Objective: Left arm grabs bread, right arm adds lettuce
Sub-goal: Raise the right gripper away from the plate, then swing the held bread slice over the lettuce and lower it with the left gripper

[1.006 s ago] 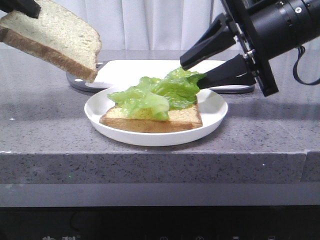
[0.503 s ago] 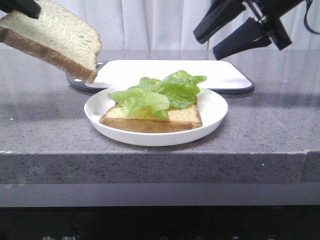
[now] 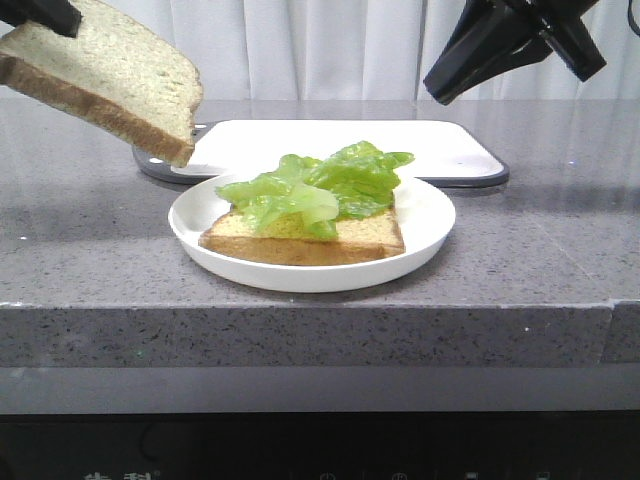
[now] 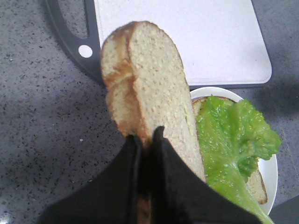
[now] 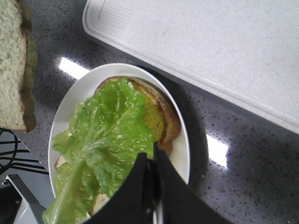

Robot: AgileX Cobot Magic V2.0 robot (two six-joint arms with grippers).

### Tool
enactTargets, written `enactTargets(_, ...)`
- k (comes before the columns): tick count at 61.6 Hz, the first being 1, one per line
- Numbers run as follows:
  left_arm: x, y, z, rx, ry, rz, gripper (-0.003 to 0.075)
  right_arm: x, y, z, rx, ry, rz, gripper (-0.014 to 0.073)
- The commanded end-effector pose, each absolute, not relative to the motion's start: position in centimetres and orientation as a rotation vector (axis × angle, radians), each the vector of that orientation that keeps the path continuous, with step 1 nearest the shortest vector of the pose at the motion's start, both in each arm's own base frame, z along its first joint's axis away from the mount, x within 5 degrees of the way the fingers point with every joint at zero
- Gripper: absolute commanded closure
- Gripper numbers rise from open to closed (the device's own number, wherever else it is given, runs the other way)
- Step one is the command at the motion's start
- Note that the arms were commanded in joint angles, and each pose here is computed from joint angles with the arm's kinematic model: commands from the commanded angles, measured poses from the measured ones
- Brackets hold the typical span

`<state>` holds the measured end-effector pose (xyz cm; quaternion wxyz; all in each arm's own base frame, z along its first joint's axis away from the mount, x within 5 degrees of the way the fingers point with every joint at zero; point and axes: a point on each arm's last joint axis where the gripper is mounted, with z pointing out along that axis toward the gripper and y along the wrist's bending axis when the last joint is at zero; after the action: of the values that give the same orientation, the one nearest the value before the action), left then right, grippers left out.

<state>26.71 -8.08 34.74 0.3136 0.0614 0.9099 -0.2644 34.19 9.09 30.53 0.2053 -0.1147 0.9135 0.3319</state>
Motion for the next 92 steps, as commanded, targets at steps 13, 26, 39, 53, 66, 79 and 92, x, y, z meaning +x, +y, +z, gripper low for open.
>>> enactTargets(13,26.3,-8.0,36.9,0.133,2.293,-0.727,0.0739,33.1,7.8,34.3,-0.341,2.538,0.727,0.0653)
enactTargets(26,26.3,-8.1,37.0,0.129,2.291,-0.735,0.0739,31.3,5.8,36.0,-0.28,2.58,0.438,0.0653)
enactTargets(39,26.2,-8.2,37.0,0.122,2.293,-0.764,0.0739,28.1,4.5,37.9,-0.231,2.41,0.289,0.0653)
enactTargets(53,25.9,-9.2,37.9,0.069,2.238,-0.983,0.0739,23.0,3.7,36.7,-0.209,2.312,0.231,0.0653)
enactTargets(66,25.0,-11.1,39.2,0.174,2.133,-1.369,0.0739,21.3,3.5,34.0,-0.204,2.369,0.232,0.0653)
enactTargets(79,26.6,-12.3,37.7,0.199,2.129,-1.635,0.0739,21.3,3.5,33.0,-0.197,2.383,0.231,0.0653)
enactTargets(92,28.9,-13.0,34.3,0.188,2.208,-1.801,0.0739,21.3,3.5,33.0,-0.197,2.382,0.232,0.0653)
